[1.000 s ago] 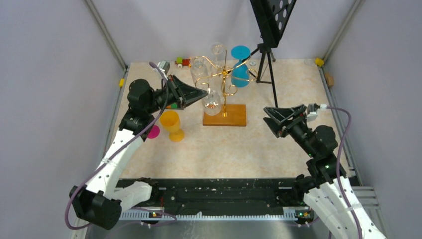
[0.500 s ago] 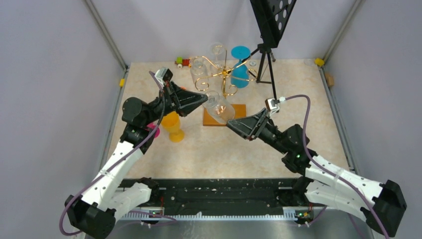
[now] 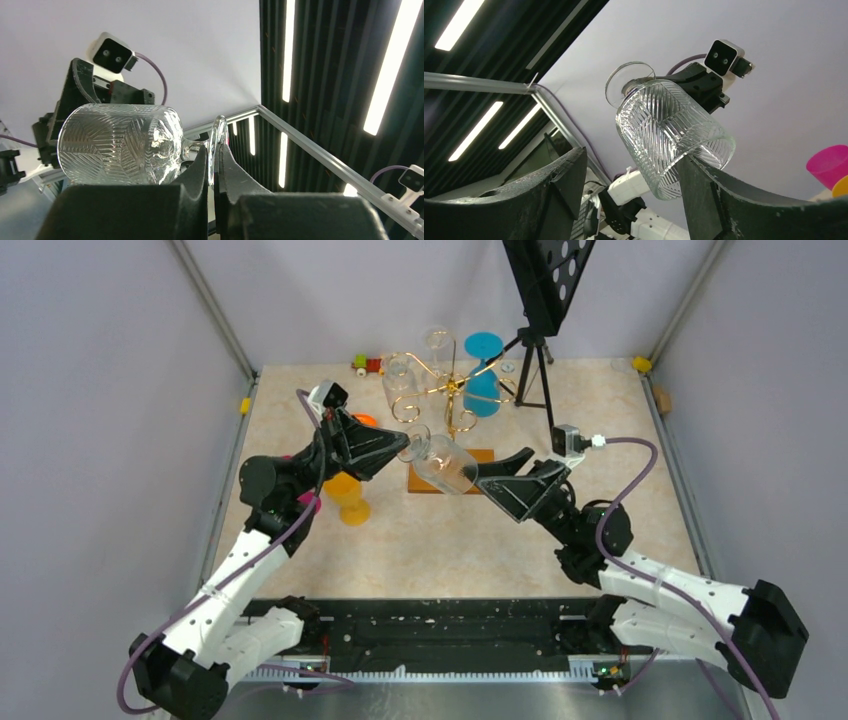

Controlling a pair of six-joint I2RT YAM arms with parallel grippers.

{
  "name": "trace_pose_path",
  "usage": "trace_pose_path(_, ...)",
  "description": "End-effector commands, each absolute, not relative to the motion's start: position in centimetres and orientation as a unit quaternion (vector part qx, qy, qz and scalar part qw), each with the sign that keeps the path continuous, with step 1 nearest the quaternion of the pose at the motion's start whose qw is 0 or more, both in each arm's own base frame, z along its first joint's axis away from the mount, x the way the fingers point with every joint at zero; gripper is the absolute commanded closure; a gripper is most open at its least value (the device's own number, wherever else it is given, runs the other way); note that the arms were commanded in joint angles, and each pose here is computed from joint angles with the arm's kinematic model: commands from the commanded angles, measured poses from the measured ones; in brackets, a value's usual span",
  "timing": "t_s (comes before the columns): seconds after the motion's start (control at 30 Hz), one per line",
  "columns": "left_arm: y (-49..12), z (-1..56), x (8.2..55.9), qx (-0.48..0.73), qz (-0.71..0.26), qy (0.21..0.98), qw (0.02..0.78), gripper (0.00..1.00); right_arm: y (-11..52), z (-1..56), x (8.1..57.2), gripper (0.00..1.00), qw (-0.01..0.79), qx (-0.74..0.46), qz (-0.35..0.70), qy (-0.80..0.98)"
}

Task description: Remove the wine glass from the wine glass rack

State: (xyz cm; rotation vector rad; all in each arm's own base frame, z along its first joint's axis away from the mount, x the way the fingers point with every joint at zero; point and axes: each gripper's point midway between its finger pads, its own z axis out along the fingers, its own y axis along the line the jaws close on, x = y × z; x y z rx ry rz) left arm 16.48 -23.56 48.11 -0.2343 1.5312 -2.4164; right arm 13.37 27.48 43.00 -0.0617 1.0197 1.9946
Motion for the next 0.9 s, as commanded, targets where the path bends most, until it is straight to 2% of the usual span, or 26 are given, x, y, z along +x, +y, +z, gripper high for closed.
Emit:
trace_pose_path(0.0,-22.3,51.5,14.2,-0.041,-0.861,0.482,0.159,1.0,25.4,47.4,10.4,0.38,0.467,-0.071,0.83,0.297)
trace_pose_path(0.33,-22.4,51.6,14.2,-0.037,-0.857,0.484,0.17,1.0,24.5,49.9,8.0,0.72,0.455,-0.119,0.861,0.194)
trace_pose_path(0.47,-22.4,51.5,14.4,-0.039,-0.855,0.484,0.18,1.0,24.7,50.3,8.2,0.98,0.455,-0.12,0.86,0.199)
trace_pose_path(0.53,-22.4,51.6,14.4,-0.036,-0.855,0.482,0.189,1.0,24.7,50.3,8.3,1.0,0.458,-0.115,0.858,0.202)
trace_pose_path(0.57,-22.3,51.6,14.4,-0.036,-0.854,0.481,0.195,0.97,24.6,50.3,8.4,1.0,0.461,-0.113,0.856,0.205)
trace_pose_path(0.67,-22.1,51.6,14.7,-0.037,-0.847,0.479,0.228,0.79,24.7,50.2,8.9,1.0,0.471,-0.103,0.848,0.221)
trace_pose_path(0.77,-21.9,51.6,15.0,-0.036,-0.831,0.482,0.274,0.5,24.7,50.1,9.6,1.0,0.49,-0.091,0.833,0.242)
trace_pose_path(0.87,-22.1,51.2,15.6,-0.016,-0.799,0.504,0.329,0.36,25.1,49.7,10.8,1.0,0.511,-0.078,0.808,0.283)
